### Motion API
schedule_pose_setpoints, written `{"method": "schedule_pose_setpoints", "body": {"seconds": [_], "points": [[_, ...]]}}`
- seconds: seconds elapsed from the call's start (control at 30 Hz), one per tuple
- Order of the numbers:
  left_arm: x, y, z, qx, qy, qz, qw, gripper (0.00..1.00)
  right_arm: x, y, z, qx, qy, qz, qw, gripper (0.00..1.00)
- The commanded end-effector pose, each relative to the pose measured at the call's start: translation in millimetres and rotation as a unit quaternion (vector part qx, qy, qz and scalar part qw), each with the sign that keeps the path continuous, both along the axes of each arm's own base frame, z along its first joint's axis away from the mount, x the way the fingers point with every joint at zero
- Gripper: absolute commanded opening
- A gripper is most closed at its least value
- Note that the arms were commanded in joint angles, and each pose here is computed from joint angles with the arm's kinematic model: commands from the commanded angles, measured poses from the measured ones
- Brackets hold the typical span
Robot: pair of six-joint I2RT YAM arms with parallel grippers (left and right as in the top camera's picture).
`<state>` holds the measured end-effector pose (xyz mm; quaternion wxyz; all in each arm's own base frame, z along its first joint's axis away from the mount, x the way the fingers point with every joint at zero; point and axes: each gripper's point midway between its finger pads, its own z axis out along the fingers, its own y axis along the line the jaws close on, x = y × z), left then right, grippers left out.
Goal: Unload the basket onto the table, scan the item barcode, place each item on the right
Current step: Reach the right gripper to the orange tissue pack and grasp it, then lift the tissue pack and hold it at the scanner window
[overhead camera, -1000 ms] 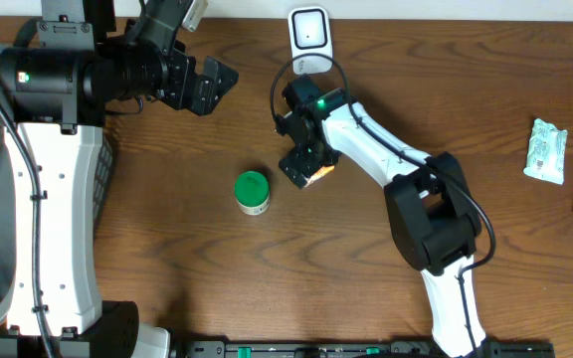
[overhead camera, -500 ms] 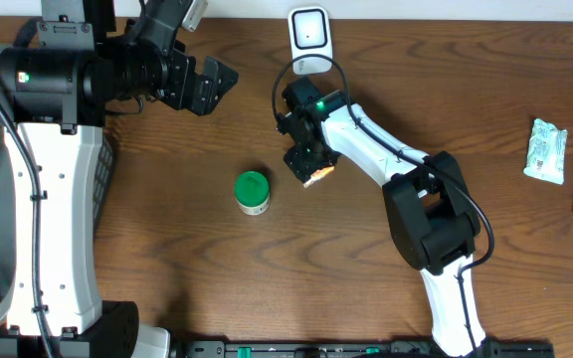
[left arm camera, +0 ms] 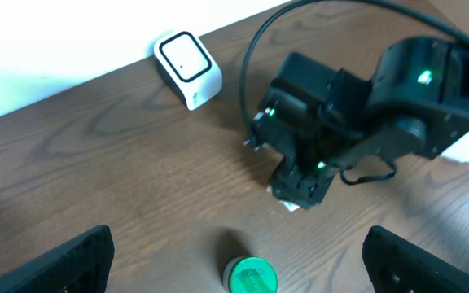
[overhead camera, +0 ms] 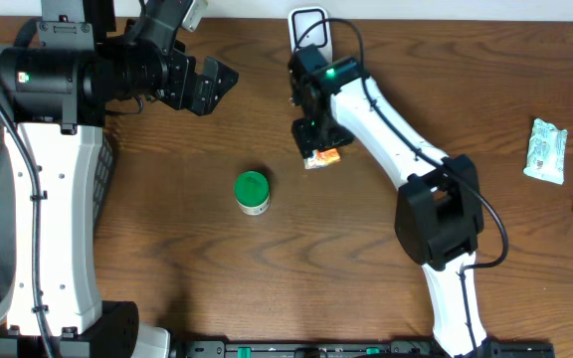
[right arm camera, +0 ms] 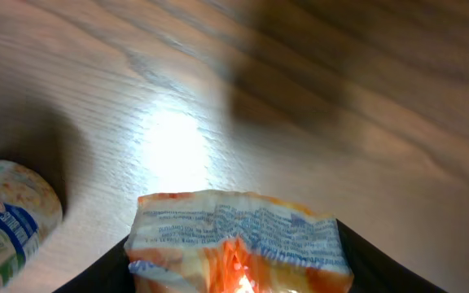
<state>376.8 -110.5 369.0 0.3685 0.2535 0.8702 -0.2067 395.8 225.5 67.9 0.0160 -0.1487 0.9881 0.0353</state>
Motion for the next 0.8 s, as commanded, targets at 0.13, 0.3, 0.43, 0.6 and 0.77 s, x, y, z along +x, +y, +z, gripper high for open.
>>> {"method": "schedule_pose_setpoints", "body": {"seconds": [0.13,0.3,0.43,0.6,0.77], "points": [[1,1,-4,0.005,0.002,-0.001,1.000,0.98,8,-29,19,0.007,0.019,-0.101,0.995,0.58],[1,1,-4,0.005,0.002,-0.001,1.000,0.98,2,-34,20,0.032,0.051,-0.116,0.991,0.58],[1,1,-4,0.005,0.002,-0.001,1.000,0.98,-11,-40,21,0.033,0.087,-0.125,0.988,0.58],[1,1,-4,0.005,0.002,-0.001,1.000,0.98,-36,-49,25,0.016,0.139,-0.132,0.981,0.55],[1,1,-4,0.005,0.002,-0.001,1.000,0.98,-54,-34,33,0.063,0.186,-0.110,0.974,0.56]]}}
